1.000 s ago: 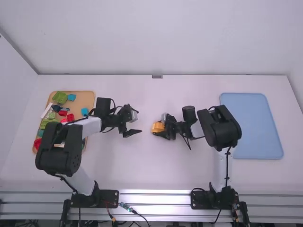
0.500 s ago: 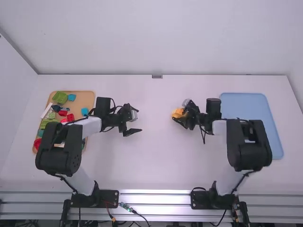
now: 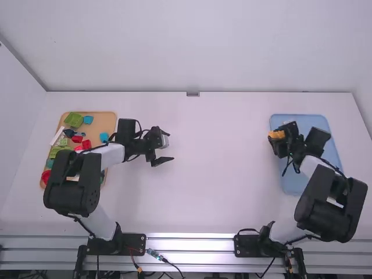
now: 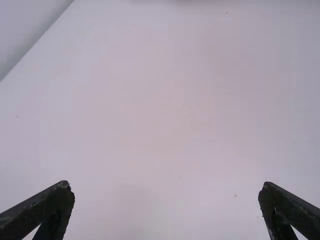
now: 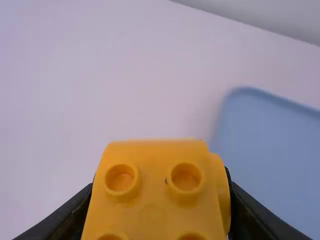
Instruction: Assemble lego blocks to make yellow taxi
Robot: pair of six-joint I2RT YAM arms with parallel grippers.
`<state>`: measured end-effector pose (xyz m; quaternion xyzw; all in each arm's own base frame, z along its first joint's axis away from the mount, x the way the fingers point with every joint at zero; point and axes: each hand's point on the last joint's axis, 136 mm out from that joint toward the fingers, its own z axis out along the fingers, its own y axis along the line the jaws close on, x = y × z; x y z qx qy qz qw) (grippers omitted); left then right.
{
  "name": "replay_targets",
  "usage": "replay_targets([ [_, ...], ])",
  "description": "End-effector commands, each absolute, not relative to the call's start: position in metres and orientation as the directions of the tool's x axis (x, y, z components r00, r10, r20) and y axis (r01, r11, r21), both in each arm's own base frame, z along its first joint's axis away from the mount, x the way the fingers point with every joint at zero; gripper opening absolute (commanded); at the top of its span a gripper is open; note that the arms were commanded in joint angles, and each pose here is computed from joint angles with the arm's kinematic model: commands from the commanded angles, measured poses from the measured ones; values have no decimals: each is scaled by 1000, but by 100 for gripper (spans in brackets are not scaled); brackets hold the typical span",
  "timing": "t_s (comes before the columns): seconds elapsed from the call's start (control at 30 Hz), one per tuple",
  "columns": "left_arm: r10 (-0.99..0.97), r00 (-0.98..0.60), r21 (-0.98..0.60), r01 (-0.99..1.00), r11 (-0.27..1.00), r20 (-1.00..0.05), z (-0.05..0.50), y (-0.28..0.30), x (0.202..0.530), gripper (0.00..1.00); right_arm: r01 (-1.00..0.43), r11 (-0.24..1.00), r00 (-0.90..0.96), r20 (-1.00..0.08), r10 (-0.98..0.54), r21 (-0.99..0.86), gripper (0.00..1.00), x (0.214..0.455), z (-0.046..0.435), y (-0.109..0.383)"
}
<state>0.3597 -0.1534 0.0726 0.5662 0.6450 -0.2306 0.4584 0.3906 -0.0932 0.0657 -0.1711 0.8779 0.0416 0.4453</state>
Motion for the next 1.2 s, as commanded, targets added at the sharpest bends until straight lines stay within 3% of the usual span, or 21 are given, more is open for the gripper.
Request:
replay_targets([
  [0.0,515,68,224,942,248,-854,75,-154,357,99,-298,954,-558,-803,-211,-44,33,382,60,-110],
  [0.2,515,78,236,940,248,-854,77,-155,358,99,-205,979,-585,-802,-118,5,34,385,30,-138],
  [0.6,516,76,234,940,248,-853,76,-155,358,99,-134,991,-654,-753,-73,20,35,388,-17,-166],
  [0.67,515,76,234,940,248,-853,76,-155,358,99,-121,992,-668,-741,-63,25,41,386,-21,-169],
  [0.8,518,79,239,938,250,-852,76,-154,359,99,-105,993,-678,-734,-38,46,99,386,-20,-173],
  [1.0,513,65,227,939,258,-856,77,-154,359,99,-110,992,-701,-713,-33,63,99,382,10,-163],
  [1.17,463,-79,127,909,397,-883,84,-150,377,99,-160,986,-677,-732,-80,41,99,387,68,-141],
])
